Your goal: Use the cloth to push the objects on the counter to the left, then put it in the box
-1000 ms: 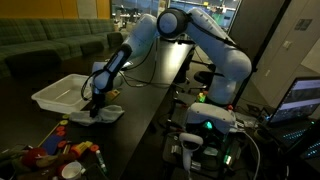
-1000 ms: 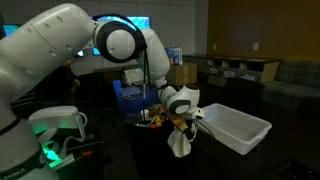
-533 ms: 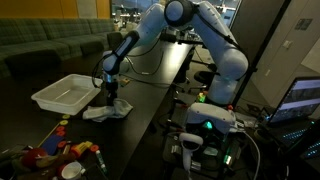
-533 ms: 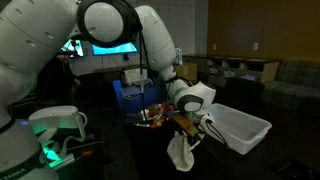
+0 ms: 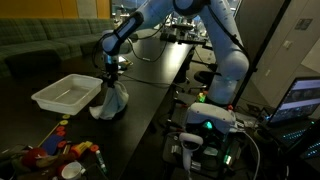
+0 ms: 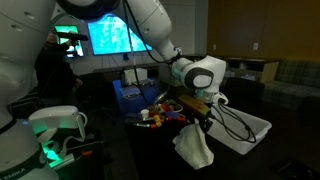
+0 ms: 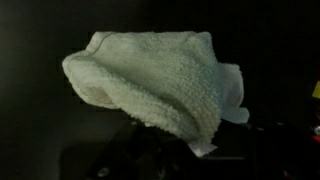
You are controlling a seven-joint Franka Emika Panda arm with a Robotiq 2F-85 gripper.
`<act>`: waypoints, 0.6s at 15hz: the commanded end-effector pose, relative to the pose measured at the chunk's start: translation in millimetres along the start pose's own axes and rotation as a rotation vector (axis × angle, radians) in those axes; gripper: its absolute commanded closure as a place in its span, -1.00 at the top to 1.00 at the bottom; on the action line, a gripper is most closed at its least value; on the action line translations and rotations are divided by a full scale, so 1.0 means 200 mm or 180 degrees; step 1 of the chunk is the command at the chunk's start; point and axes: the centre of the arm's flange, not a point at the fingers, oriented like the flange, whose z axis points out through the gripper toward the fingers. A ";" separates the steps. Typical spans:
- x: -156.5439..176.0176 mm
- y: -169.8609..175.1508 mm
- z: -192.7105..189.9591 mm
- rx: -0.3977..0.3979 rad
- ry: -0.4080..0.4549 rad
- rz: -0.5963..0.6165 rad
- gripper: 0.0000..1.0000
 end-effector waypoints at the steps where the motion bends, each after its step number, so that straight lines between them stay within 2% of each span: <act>1: 0.12 -0.05 -0.40 -0.0225 0.0291 0.0170 -0.82; 3: 0.21 -0.07 -0.59 -0.0329 0.0562 0.0278 -0.83; 4: 0.26 -0.21 -0.70 -0.0389 0.0721 0.0343 -0.82; 6: 0.36 -0.29 -0.88 -0.0407 0.0999 0.0477 -0.85; 9: 0.51 -0.47 -1.02 -0.0397 0.1517 0.0699 -0.85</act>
